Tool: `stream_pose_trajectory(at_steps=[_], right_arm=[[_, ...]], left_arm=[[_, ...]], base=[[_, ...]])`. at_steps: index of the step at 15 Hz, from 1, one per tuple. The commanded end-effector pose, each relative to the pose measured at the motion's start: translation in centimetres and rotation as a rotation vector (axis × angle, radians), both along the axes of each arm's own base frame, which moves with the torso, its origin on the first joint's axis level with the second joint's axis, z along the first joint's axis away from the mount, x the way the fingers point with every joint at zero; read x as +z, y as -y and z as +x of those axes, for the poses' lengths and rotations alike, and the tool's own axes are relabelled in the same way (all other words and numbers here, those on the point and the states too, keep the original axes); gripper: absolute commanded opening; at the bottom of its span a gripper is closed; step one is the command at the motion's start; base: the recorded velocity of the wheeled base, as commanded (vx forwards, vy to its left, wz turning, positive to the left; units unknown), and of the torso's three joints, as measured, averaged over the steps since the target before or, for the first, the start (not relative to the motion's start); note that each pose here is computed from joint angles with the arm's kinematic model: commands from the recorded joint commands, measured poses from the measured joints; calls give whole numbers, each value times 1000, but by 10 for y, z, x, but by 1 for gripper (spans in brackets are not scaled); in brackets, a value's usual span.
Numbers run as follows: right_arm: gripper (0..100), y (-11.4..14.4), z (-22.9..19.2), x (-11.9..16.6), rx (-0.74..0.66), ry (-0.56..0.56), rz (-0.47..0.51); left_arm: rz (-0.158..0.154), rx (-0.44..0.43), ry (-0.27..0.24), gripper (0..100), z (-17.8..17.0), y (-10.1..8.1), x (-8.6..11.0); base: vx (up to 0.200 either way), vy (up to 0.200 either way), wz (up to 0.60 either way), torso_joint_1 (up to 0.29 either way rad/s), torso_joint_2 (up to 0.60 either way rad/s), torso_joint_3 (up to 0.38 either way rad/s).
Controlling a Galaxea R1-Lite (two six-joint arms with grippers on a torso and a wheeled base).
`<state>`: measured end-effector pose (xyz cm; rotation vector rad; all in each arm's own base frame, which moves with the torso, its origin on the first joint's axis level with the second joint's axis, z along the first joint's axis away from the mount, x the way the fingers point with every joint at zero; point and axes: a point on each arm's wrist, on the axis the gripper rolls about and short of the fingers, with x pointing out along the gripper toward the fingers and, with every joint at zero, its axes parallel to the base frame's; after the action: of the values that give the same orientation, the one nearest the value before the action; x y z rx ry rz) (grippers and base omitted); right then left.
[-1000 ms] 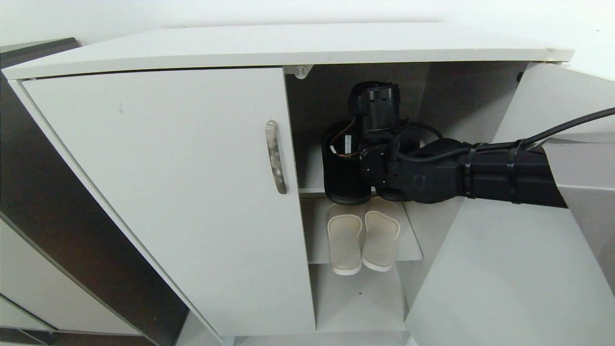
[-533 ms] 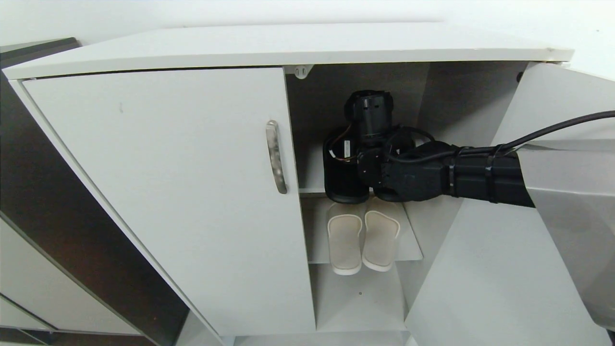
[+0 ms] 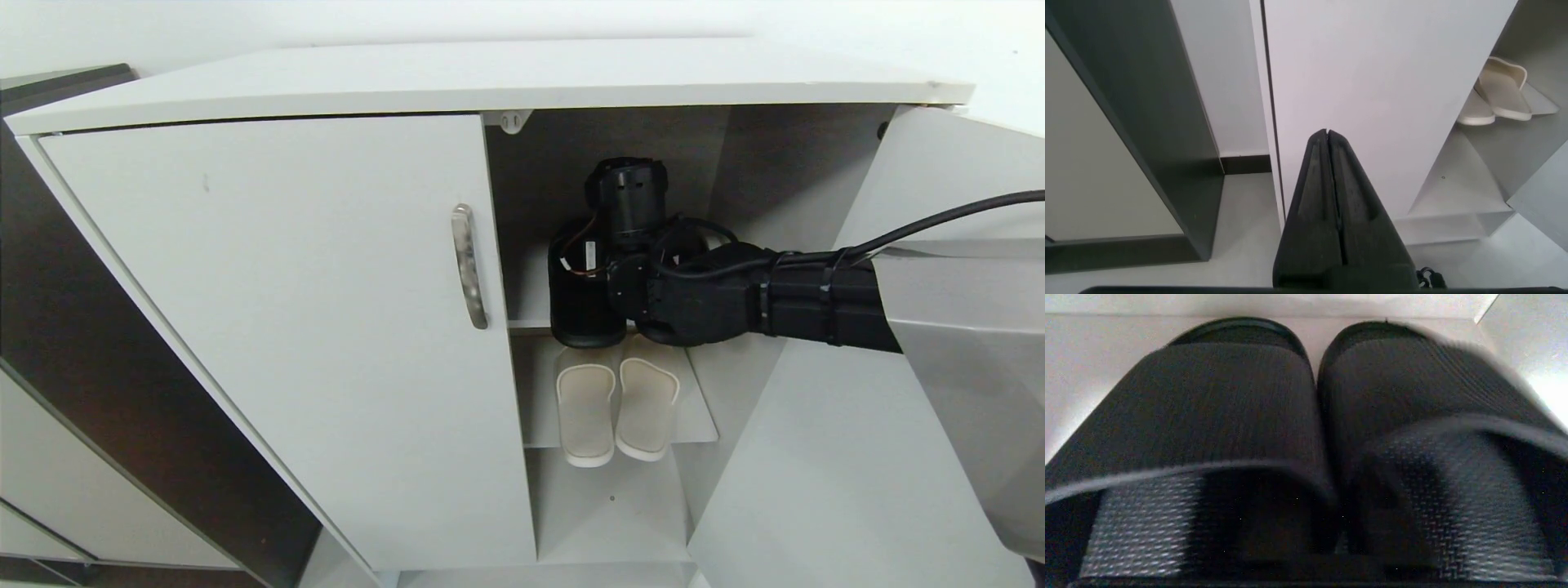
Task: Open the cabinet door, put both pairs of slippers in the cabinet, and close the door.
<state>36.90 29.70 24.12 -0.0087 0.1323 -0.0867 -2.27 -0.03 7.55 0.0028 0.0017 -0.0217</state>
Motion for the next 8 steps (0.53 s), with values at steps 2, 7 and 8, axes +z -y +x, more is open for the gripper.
stream_pose_trajectory(at_steps=[2, 7, 8], right_arm=[[100, 2, -5, 9, 4, 13, 11], [100, 5, -15, 26, 11, 39, 34], [100, 6, -18, 23, 16, 28, 26]], left_arm=[[-1, 0, -1, 0, 0, 0, 0], [-1, 0, -1, 0, 0, 0, 0], [-1, 0, -1, 0, 0, 0, 0]], base=[[0, 0, 0, 0, 0, 0], [0, 0, 0, 0, 0, 0], [0, 0, 0, 0, 0, 0]])
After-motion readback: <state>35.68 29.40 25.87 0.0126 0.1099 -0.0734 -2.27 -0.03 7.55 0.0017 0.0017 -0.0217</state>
